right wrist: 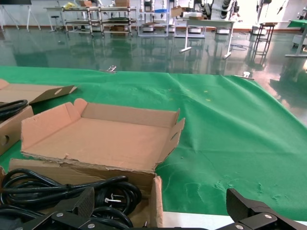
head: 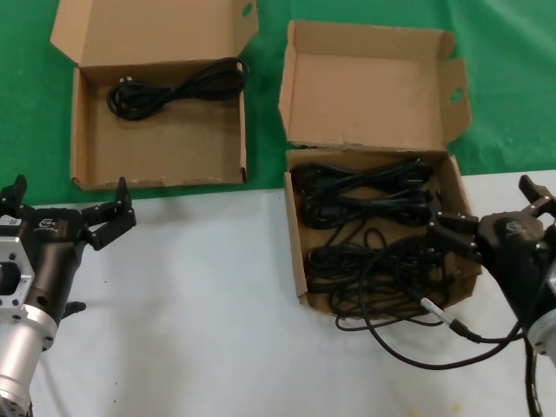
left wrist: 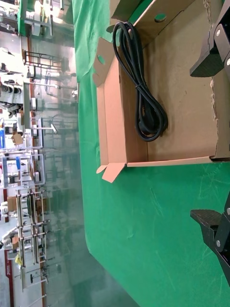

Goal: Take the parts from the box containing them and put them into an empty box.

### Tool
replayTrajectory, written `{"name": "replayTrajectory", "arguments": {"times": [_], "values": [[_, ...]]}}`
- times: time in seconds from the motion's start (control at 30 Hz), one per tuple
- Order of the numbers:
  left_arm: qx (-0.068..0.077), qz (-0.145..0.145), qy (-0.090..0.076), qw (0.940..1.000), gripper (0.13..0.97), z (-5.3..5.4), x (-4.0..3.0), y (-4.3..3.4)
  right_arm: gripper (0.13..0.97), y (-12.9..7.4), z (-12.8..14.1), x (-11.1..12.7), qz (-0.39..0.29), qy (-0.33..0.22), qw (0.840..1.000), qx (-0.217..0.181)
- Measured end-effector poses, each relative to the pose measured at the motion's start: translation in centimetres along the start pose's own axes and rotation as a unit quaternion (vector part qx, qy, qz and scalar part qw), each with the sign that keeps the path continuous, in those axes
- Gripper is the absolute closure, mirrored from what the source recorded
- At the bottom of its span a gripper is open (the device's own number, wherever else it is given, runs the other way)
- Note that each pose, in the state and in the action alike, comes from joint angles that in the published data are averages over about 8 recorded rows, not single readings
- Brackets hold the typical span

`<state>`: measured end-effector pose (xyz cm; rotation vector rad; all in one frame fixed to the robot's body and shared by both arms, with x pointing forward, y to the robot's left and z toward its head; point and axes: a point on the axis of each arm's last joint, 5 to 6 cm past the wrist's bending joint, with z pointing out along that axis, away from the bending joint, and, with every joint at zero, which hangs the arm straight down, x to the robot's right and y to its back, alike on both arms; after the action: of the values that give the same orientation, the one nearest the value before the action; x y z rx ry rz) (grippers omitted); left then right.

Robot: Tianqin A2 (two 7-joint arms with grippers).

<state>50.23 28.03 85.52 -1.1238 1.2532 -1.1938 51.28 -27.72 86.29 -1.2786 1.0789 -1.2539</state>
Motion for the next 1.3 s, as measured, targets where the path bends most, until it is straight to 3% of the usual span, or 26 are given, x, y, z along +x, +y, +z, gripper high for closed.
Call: {"name": "replayTrajectory", "arguments": {"times": [1.3], "values": [[0.0, 0.0, 0.0, 1.0, 0.132, 0.0, 0.0, 0.0, 0.13, 0.0, 0.0, 0.0, 0.0, 0.0, 1.0, 0.0]]}}
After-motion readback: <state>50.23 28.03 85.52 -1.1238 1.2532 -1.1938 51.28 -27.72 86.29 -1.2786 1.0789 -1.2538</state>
